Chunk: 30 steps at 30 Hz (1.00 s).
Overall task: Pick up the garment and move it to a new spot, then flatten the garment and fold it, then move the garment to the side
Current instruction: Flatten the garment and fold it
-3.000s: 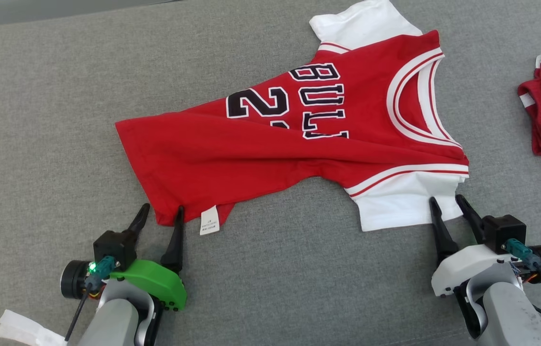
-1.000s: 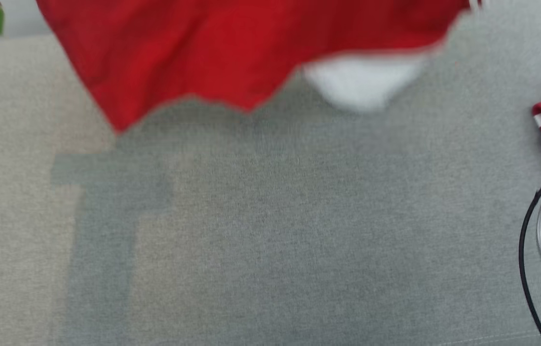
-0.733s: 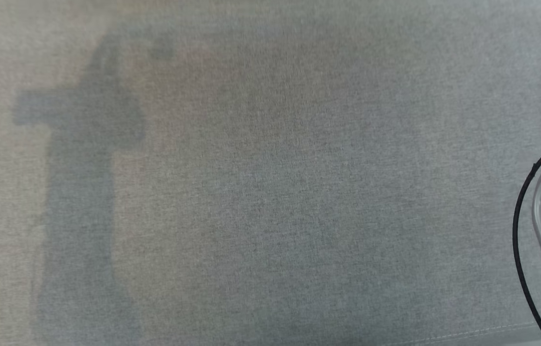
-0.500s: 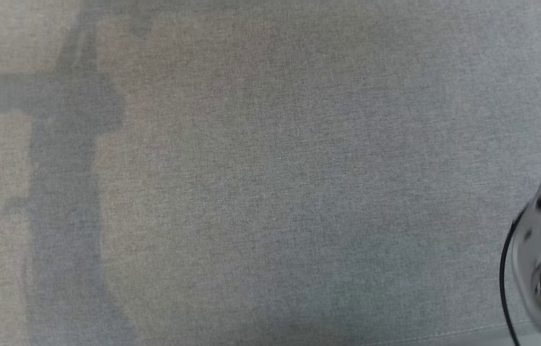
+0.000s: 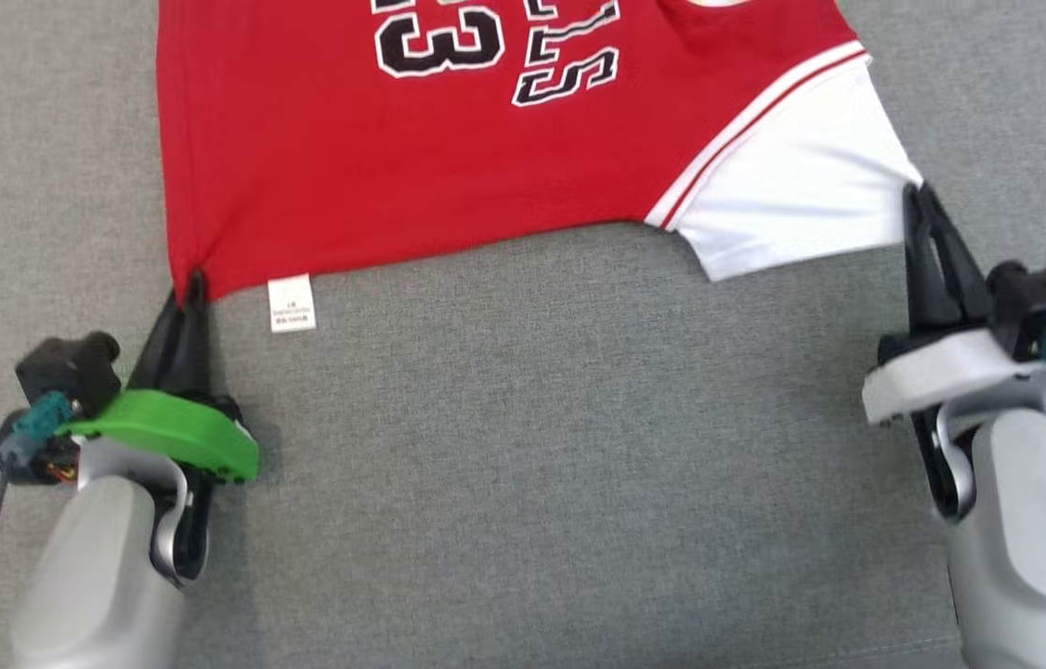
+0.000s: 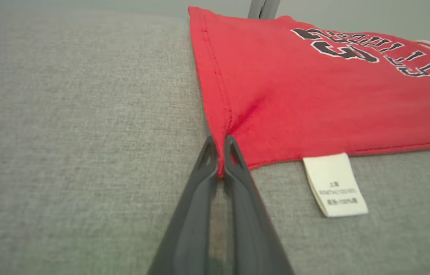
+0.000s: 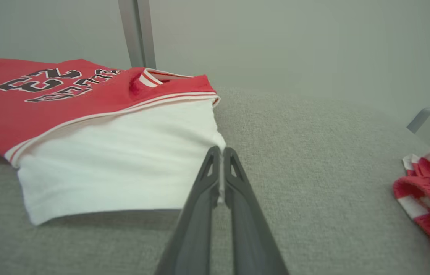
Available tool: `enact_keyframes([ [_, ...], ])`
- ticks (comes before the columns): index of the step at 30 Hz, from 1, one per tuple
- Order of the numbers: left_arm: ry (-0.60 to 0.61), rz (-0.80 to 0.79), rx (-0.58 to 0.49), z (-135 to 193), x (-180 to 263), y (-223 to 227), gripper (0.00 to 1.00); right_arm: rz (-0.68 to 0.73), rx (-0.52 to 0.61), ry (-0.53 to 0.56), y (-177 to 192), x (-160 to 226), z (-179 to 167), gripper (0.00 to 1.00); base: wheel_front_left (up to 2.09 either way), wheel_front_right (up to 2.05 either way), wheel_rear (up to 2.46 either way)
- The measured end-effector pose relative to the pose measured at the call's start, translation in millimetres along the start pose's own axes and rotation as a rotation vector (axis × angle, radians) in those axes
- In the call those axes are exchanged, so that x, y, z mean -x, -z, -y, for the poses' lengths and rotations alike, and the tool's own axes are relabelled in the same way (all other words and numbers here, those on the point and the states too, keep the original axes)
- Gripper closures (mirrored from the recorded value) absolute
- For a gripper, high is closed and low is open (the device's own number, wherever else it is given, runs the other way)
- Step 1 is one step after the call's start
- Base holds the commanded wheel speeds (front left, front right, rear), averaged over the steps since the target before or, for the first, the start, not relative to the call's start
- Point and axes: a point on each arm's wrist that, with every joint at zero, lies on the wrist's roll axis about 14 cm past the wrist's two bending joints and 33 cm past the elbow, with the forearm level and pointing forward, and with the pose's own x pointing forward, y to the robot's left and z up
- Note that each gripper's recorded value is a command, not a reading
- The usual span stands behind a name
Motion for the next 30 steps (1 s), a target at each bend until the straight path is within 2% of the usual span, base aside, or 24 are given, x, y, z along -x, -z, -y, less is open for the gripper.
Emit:
enact_keyframes([
  [6,-0.039,-0.048,0.043,3,30,23,1.00,-0.099,-0.069,0.038,27,51,8,1.00,0.00,0.00,0.00],
  [17,-0.134,-0.074,0.125,6,92,47,1.00,-0.163,-0.119,0.097,35,122,20,1.00,0.00,0.00,0.00],
  [30,-0.149,-0.085,0.126,21,162,67,1.00,-0.221,-0.145,0.153,49,202,29,1.00,0.00,0.00,0.00],
])
